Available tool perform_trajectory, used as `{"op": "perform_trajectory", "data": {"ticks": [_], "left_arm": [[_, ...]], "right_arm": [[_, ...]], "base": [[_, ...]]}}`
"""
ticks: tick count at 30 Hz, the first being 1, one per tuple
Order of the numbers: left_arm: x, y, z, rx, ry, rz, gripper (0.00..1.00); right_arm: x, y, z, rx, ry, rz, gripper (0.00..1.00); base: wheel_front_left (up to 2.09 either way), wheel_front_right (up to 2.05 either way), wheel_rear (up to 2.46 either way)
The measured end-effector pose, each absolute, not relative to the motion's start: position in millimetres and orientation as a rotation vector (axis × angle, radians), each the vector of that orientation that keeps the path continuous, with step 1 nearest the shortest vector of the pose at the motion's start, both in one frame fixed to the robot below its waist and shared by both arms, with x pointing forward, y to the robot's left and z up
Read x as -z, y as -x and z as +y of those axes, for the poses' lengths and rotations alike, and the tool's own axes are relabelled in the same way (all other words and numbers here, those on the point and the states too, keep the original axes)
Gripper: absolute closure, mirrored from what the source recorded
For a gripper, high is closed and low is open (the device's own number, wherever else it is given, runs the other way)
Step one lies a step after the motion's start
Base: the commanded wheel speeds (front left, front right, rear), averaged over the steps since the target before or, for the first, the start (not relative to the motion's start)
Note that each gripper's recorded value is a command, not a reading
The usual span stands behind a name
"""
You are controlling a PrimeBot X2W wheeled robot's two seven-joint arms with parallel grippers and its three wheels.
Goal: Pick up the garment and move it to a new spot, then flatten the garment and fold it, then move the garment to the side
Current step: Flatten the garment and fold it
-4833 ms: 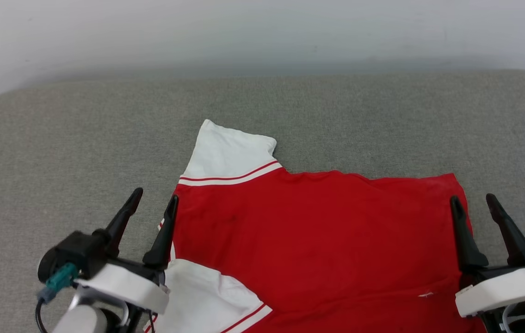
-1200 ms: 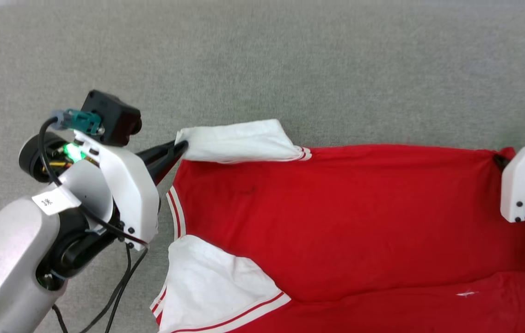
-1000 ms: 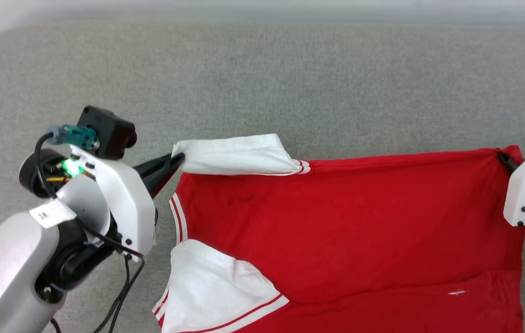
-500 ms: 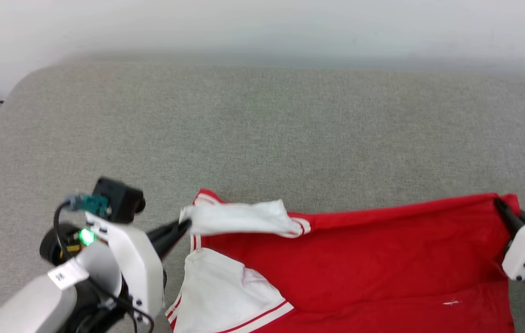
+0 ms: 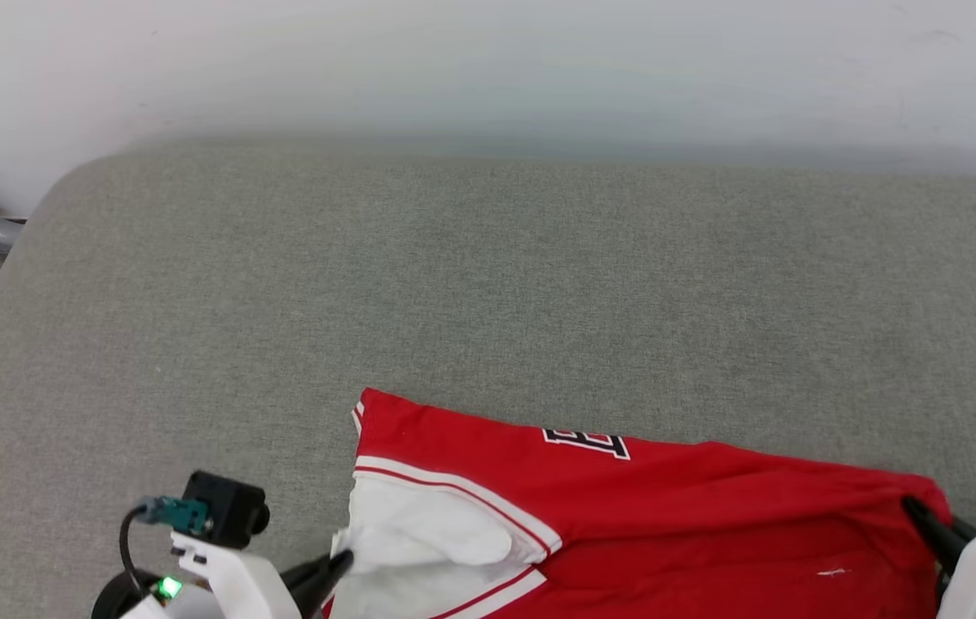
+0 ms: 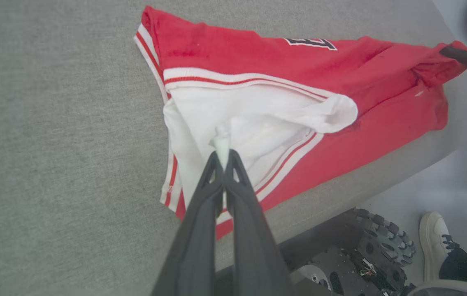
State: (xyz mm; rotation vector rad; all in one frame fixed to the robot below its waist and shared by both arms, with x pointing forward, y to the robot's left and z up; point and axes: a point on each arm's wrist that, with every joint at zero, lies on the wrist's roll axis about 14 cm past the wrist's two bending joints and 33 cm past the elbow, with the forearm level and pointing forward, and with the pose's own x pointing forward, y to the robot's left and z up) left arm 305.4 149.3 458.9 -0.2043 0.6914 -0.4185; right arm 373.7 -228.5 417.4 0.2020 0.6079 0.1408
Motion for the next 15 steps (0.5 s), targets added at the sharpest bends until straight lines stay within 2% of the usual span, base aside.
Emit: {"op": "perform_trajectory", "data": {"ticks": [5,15], "left_arm": [[-441,-290,149,0.409,0.22,0.752,1.0],[-416,-279,149,0.413,0.214,0.831,1.0]], "right_arm": [[-407,-354,-233,-0.169,-0.148,0.672,1.0],[-396,-345,-238,-0.218,-0.017,0.718,1.0]], "base": [[0.0,0.0,0.0],[0.0,0.0,0.0]]}}
